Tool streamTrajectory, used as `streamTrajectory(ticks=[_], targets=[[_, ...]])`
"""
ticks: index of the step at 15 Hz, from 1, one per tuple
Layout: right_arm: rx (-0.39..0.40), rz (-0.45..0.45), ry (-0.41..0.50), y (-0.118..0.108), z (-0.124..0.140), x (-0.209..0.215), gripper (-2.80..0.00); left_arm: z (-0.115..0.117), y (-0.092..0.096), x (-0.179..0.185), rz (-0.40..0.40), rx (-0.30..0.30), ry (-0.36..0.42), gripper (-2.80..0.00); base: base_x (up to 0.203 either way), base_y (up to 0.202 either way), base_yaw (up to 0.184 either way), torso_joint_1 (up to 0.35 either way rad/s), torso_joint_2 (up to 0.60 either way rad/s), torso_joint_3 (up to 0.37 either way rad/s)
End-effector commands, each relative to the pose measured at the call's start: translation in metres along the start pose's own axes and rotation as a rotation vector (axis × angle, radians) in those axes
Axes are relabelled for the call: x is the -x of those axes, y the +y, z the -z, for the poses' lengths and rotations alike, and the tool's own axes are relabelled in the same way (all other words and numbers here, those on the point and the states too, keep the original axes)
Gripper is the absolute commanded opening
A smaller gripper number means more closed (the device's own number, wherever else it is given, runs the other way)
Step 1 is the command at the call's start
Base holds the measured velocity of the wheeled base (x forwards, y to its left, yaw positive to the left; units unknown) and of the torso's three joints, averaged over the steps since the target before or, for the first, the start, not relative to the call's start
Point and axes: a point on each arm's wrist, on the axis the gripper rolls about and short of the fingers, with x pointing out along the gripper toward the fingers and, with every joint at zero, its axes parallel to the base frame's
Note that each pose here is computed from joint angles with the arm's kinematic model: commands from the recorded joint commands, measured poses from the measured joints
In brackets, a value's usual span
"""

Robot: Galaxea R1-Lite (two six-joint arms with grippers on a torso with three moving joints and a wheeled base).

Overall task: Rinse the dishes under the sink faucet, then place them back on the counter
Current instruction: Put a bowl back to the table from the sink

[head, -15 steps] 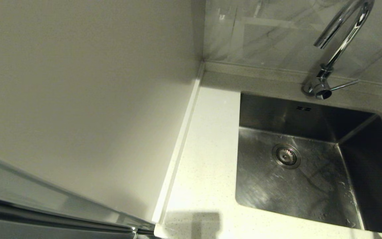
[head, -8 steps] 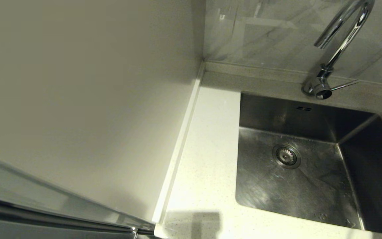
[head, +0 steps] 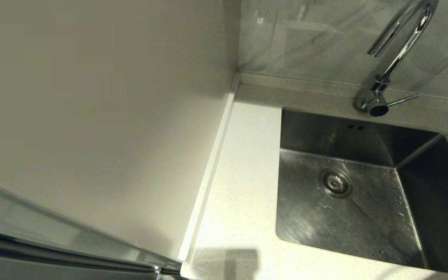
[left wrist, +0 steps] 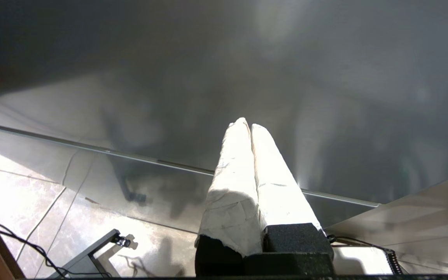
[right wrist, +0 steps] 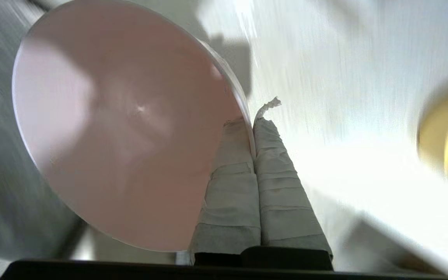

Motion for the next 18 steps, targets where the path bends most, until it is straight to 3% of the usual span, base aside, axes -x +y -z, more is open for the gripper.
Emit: streamTrajectory(ticks=[1, 4, 7, 11, 15, 18], targets=[[-0.044, 0.022, 0.134, -0.016, 0.027, 0.013, -2.80, 0.000, 0.000, 0.000, 0.001, 0.001, -0.004, -2.80, 0.000, 0.000, 0.000, 0.000, 0.00, 0.000], [-0.059, -0.011, 0.187, -0.031, 0.043, 0.015, -2.80, 0.000, 0.000, 0.000, 0.000, 0.001, -0.004, -2.80, 0.000, 0.000, 0.000, 0.000, 0.00, 0.000], [-0.051, -0.002, 0.214, -0.042, 0.041, 0.009, -2.80, 0.000, 0.000, 0.000, 0.002, 0.001, -0.004, -2.80, 0.000, 0.000, 0.000, 0.000, 0.00, 0.000], [-0.059, 0.094, 0.214, -0.063, 0.021, -0.015, -2.80, 0.000, 0.000, 0.000, -0.001, 0.001, -0.004, -2.80, 0.000, 0.000, 0.000, 0.000, 0.00, 0.000], [-0.105, 0.108, 0.299, -0.082, 0.009, -0.043, -2.80, 0.000, 0.000, 0.000, 0.001, 0.001, -0.004, -2.80, 0.000, 0.000, 0.000, 0.000, 0.00, 0.000], [-0.087, 0.118, 0.243, -0.096, -0.004, -0.074, -2.80, 0.000, 0.000, 0.000, -0.001, 0.001, -0.004, -2.80, 0.000, 0.000, 0.000, 0.000, 0.00, 0.000]])
